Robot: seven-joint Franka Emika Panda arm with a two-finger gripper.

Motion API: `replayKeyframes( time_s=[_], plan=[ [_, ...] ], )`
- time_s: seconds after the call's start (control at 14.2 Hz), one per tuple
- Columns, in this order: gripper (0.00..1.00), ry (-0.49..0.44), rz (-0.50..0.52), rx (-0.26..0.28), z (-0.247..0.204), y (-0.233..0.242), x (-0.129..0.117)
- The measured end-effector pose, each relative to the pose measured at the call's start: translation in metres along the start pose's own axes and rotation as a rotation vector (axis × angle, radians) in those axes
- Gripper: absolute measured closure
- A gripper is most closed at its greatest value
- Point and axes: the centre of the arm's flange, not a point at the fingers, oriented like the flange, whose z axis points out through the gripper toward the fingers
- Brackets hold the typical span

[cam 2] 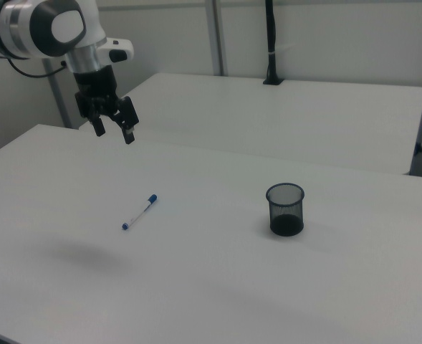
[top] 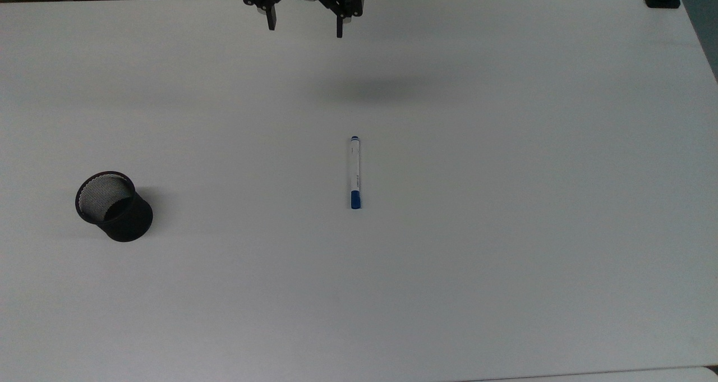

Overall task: Insert the marker
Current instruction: 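Move the gripper down over the white marker with blue cap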

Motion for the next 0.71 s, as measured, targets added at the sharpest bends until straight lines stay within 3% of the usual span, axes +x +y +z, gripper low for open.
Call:
replayKeyframes(
  time_s=[0.71],
  plan=[
    [0.00,-0.028,-0.007,-0.003,0.0149,-0.0005,0.0017]
  ],
)
